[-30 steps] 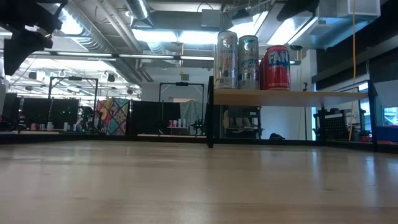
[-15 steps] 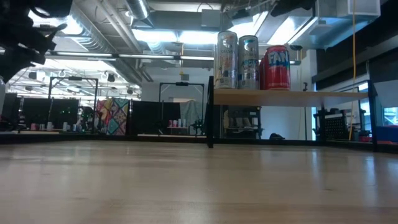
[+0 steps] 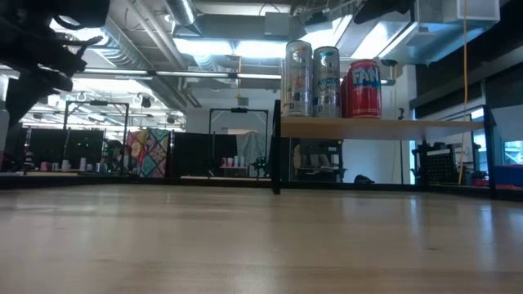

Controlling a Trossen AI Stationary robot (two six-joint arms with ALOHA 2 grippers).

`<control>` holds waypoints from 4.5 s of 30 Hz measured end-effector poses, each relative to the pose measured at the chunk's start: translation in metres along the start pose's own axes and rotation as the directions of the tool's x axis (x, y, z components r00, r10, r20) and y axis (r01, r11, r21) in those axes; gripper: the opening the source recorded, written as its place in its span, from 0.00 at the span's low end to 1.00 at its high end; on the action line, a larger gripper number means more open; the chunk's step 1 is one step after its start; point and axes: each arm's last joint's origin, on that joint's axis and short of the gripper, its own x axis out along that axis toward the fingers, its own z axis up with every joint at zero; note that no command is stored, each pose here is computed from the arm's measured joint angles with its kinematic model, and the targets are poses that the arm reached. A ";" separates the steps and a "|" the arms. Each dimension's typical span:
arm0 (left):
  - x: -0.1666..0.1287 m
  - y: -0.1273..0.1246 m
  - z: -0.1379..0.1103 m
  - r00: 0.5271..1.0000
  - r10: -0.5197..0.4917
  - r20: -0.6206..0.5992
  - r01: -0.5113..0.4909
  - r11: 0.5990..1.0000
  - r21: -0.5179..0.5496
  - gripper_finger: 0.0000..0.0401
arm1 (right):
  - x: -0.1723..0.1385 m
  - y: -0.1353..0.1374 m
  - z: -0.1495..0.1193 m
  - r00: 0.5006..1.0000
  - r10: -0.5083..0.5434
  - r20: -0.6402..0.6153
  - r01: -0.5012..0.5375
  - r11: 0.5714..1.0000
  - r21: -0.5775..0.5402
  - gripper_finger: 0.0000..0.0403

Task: Place canned beverage on shelf
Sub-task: Put the top orange white soda can on the shelf

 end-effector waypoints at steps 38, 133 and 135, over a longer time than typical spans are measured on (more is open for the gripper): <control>0.013 -0.013 0.001 0.990 0.074 -0.120 -0.053 0.983 0.173 0.75 | 0.005 0.003 -0.002 0.995 0.070 -0.067 -0.070 0.998 -0.005 0.87; -0.135 -0.148 0.195 0.884 0.156 0.441 -0.150 0.988 -0.047 0.82 | -0.009 0.089 -0.072 0.997 -0.069 0.023 0.072 0.985 -0.159 0.87; -0.128 -0.152 0.186 0.880 0.189 0.435 -0.185 0.981 -0.051 0.82 | 0.005 0.093 -0.073 0.997 -0.082 -0.015 0.078 0.981 -0.179 0.87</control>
